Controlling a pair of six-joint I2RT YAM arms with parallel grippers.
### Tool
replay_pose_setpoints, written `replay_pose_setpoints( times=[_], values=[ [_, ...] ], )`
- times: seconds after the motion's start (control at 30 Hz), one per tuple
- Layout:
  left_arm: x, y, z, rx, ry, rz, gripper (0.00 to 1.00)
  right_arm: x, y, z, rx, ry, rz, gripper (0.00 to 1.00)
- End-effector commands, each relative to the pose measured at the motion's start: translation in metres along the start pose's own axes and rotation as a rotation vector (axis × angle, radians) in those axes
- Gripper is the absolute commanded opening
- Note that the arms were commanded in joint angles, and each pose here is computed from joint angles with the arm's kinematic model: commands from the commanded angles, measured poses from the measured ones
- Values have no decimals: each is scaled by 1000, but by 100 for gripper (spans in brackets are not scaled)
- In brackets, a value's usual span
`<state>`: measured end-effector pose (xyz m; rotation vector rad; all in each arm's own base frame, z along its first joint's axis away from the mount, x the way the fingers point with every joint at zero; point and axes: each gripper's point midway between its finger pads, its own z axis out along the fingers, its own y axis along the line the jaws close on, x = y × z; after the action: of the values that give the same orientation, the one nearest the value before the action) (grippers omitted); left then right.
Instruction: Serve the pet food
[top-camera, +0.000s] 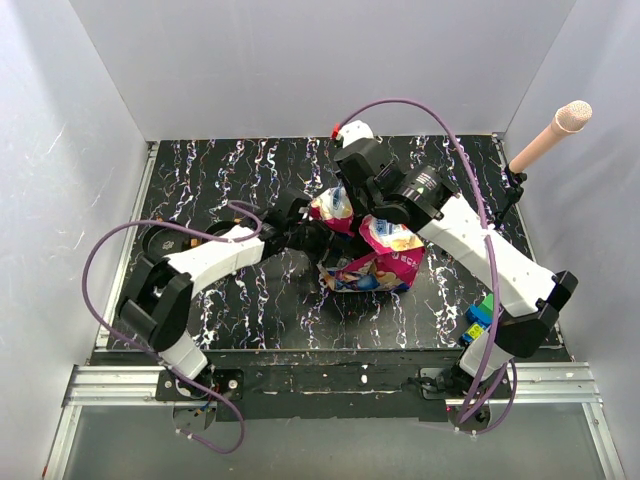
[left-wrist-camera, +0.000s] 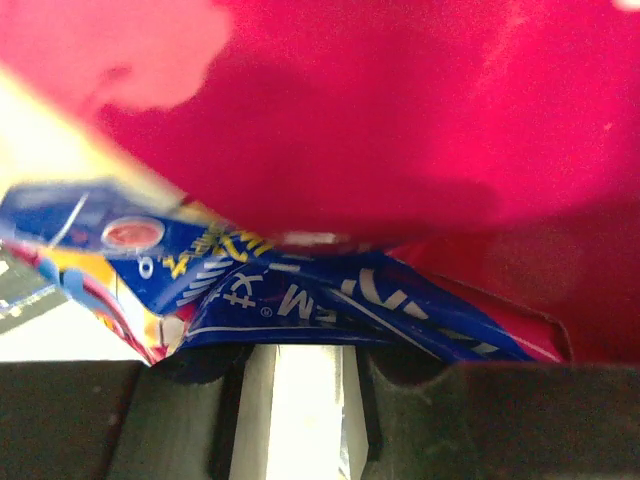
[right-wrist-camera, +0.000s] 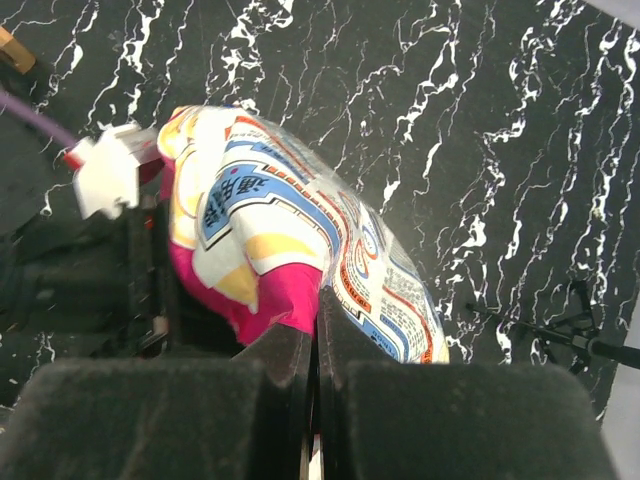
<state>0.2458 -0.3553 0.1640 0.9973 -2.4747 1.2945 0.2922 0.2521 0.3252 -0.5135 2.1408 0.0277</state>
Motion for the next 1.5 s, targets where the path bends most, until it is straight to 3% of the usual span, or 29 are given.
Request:
replay_pose_setpoints(
  times=[0.0, 0.07, 0.17, 0.33, 0.67, 1.03, 1.2, 1.4, 1.47],
  values=[
    [-79, 87, 39, -272, -147, 270, 0, -67, -37, -46, 43, -290, 227, 1],
    [-80, 69, 44, -235, -105, 434, 0, -60, -43, -45, 55, -277, 236, 1],
    [-63, 46, 55, -60, 66, 569, 0, -52, -51, -42, 54, -265, 265, 1],
    [-34, -5, 22, 241, 77, 776, 0, -46, -72, -43, 94, -261, 282, 1],
    [22, -44, -47, 512, 128, 804, 0, -46, -99, -52, 143, -318, 255, 1],
    [49, -44, -89, 543, 98, 790, 0, -48, -111, -53, 175, -331, 260, 1],
    [45, -43, -86, 508, 87, 798, 0, -51, -113, -53, 180, -336, 263, 1],
    [52, -51, -87, 598, 134, 792, 0, -53, -117, -55, 186, -335, 261, 1],
    [50, -47, -94, 582, 75, 807, 0, -53, -118, -59, 184, -339, 261, 1]
  ],
)
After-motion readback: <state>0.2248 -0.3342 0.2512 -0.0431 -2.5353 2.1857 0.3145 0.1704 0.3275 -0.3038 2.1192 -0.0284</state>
